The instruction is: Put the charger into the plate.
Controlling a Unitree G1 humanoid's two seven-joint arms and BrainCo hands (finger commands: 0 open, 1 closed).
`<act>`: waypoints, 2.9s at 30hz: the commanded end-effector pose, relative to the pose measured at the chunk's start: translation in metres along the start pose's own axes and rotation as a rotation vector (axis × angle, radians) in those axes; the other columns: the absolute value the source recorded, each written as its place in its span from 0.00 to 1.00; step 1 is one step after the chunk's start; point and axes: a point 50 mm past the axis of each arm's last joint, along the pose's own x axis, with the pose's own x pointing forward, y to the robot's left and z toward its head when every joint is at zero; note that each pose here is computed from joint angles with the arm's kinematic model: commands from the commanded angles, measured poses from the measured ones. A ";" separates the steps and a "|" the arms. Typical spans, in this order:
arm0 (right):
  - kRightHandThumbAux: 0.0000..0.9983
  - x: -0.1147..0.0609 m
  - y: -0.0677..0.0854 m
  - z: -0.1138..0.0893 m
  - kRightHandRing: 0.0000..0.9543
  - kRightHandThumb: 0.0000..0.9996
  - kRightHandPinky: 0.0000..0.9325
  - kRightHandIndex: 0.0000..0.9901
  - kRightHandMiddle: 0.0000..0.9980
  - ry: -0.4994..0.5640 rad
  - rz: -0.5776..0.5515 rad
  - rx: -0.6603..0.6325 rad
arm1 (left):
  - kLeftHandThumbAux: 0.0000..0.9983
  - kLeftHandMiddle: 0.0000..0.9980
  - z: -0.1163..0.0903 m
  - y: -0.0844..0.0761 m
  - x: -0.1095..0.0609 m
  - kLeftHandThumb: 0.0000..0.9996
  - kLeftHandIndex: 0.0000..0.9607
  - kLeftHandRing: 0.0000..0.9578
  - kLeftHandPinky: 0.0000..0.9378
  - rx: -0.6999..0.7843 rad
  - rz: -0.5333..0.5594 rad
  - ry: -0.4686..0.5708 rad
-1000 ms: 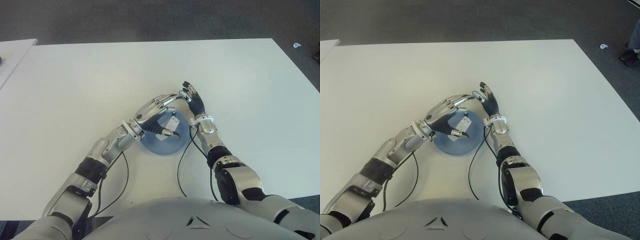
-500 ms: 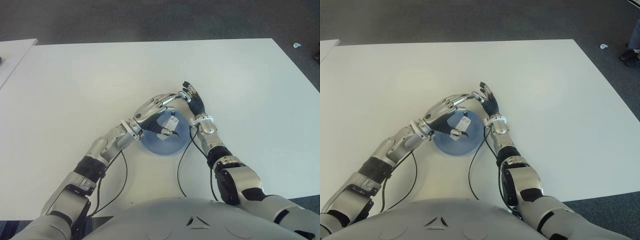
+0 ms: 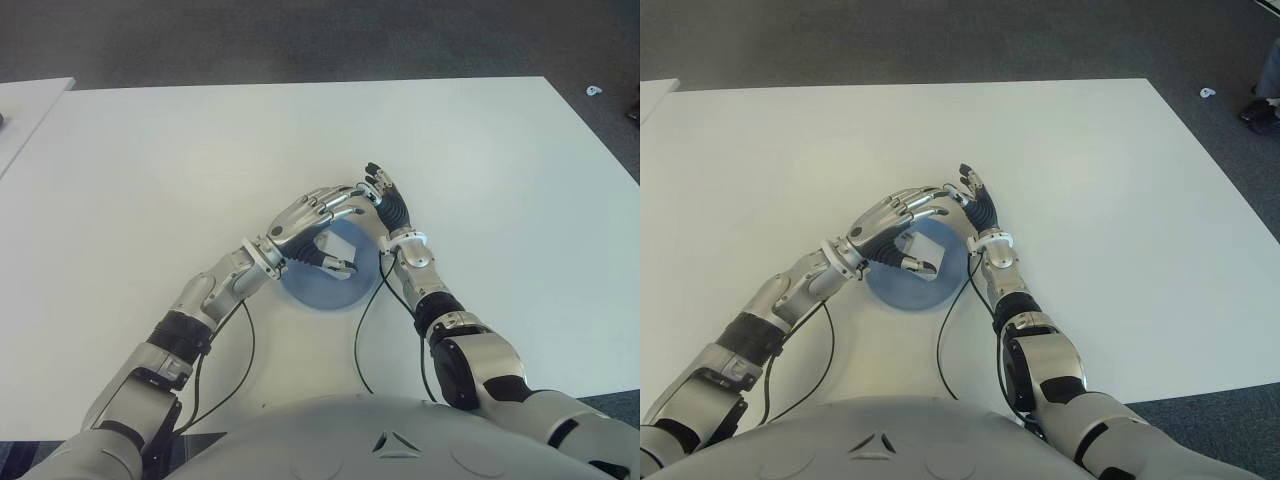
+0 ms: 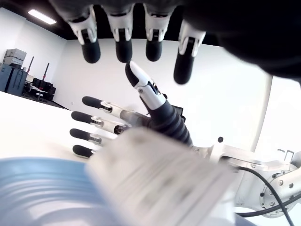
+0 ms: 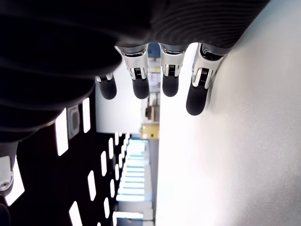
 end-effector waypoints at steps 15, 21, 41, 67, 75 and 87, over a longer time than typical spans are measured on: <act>0.49 -0.020 0.000 -0.036 0.00 0.08 0.00 0.00 0.00 0.174 -0.005 0.035 | 0.25 0.00 -0.002 -0.002 -0.002 0.21 0.00 0.00 0.00 -0.001 -0.024 0.015; 0.49 -0.021 -0.001 -0.036 0.00 0.08 0.00 0.00 0.00 0.174 -0.010 0.037 | 0.24 0.00 -0.001 -0.002 -0.002 0.21 0.00 0.00 0.00 -0.002 -0.022 0.017; 0.36 -0.020 -0.005 -0.034 0.00 0.01 0.00 0.00 0.00 0.167 -0.016 0.071 | 0.53 0.00 -0.104 0.058 -0.049 0.11 0.00 0.00 0.00 -1.032 0.580 0.365; 0.51 -0.025 -0.025 -0.037 0.00 0.04 0.00 0.00 0.00 0.157 -0.169 0.070 | 0.61 0.03 -0.131 0.040 -0.069 0.00 0.01 0.00 0.04 -1.244 0.684 0.414; 0.53 -0.026 -0.029 -0.036 0.00 0.03 0.00 0.00 0.00 0.149 -0.186 0.076 | 0.61 0.02 -0.130 0.029 -0.070 0.00 0.00 0.00 0.02 -1.227 0.682 0.482; 0.56 -0.027 -0.037 -0.034 0.00 0.06 0.00 0.00 0.00 0.120 -0.195 0.052 | 0.63 0.00 -0.121 0.006 -0.072 0.02 0.00 0.00 0.01 -1.189 0.614 0.585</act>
